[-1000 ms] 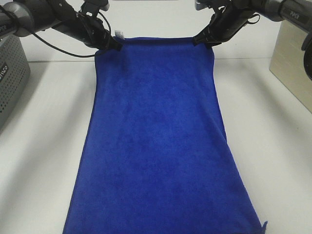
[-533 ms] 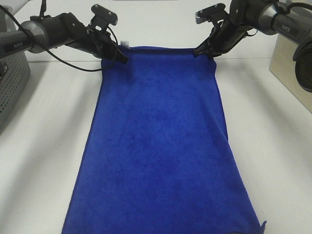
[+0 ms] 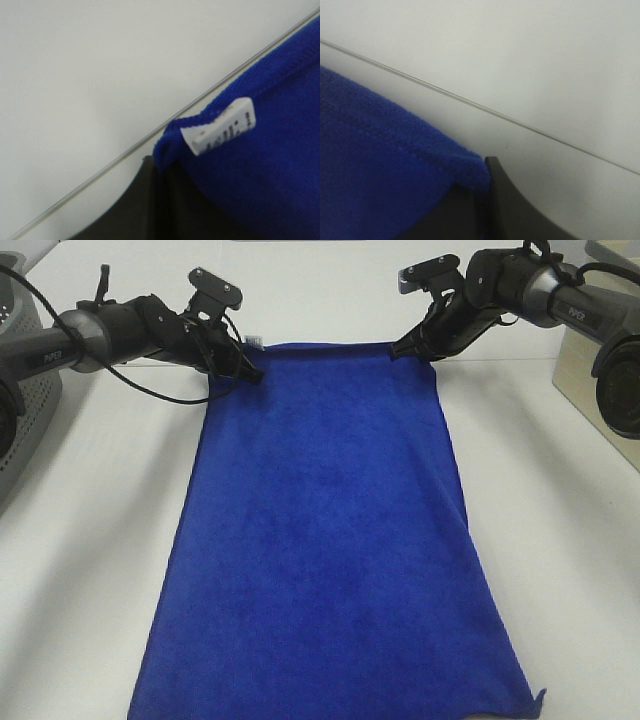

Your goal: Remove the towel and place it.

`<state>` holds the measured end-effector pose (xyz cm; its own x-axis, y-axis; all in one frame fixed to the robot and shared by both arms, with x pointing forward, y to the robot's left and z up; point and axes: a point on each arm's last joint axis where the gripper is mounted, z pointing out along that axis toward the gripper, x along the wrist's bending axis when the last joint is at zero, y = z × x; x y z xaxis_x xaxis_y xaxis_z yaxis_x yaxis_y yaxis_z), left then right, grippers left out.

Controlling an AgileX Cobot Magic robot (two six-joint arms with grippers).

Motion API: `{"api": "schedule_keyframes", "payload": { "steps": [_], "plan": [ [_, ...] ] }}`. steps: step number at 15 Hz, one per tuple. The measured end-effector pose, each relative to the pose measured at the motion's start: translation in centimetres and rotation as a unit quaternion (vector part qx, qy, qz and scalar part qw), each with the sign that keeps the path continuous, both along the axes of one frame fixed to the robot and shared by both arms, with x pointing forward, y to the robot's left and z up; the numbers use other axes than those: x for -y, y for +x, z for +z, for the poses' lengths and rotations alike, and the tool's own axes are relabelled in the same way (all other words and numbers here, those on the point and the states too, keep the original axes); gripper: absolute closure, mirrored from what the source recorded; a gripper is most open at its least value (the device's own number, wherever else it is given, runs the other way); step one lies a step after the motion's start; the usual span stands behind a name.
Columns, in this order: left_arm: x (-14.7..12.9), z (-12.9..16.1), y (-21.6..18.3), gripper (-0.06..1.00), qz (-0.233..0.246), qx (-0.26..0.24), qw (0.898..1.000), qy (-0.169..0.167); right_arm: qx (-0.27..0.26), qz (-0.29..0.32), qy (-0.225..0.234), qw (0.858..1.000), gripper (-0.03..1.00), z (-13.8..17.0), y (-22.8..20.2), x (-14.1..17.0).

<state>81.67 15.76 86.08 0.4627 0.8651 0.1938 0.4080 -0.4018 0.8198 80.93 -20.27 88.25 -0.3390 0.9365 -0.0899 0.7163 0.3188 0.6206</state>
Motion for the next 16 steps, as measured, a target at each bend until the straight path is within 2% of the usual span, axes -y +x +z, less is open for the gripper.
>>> {"api": "schedule_keyframes", "payload": {
  "steps": [2, 4, 5, 6, 8, 12, 16],
  "plan": [
    [-0.08, 0.03, 0.16, 0.86, 0.007, 0.012, 1.000, -0.003, 0.004, -0.002, 0.006, 1.000, 0.92, 0.06, 0.06, -0.02],
    [-0.19, 0.32, 0.37, 0.72, 0.016, 0.031, 0.999, -0.005, 0.009, -0.003, 0.009, 1.000, 0.82, 0.12, 0.15, 0.02],
    [-0.28, 0.42, 0.52, 0.58, 0.024, 0.043, 0.999, -0.009, 0.010, -0.007, 0.011, 1.000, 0.65, 0.14, 0.21, 0.28],
    [-0.30, 0.51, 0.58, 0.51, 0.029, 0.047, 0.998, -0.014, 0.010, -0.007, 0.011, 1.000, 0.53, 0.14, 0.22, 0.34],
    [-0.33, 0.62, 0.64, 0.44, 0.035, 0.052, 0.998, -0.022, 0.010, -0.009, 0.011, 1.000, 0.38, 0.14, 0.25, 0.51],
    [-0.56, 0.51, 0.64, 0.44, 0.041, 0.040, 0.998, -0.034, -0.007, -0.007, 0.008, 1.000, 0.34, -0.06, 0.00, 0.52],
    [-0.47, -0.02, 0.28, 0.43, 0.043, -0.005, 0.997, -0.058, -0.024, 0.001, 0.001, 1.000, 0.34, -0.26, -0.27, 0.53]
  ]
}}
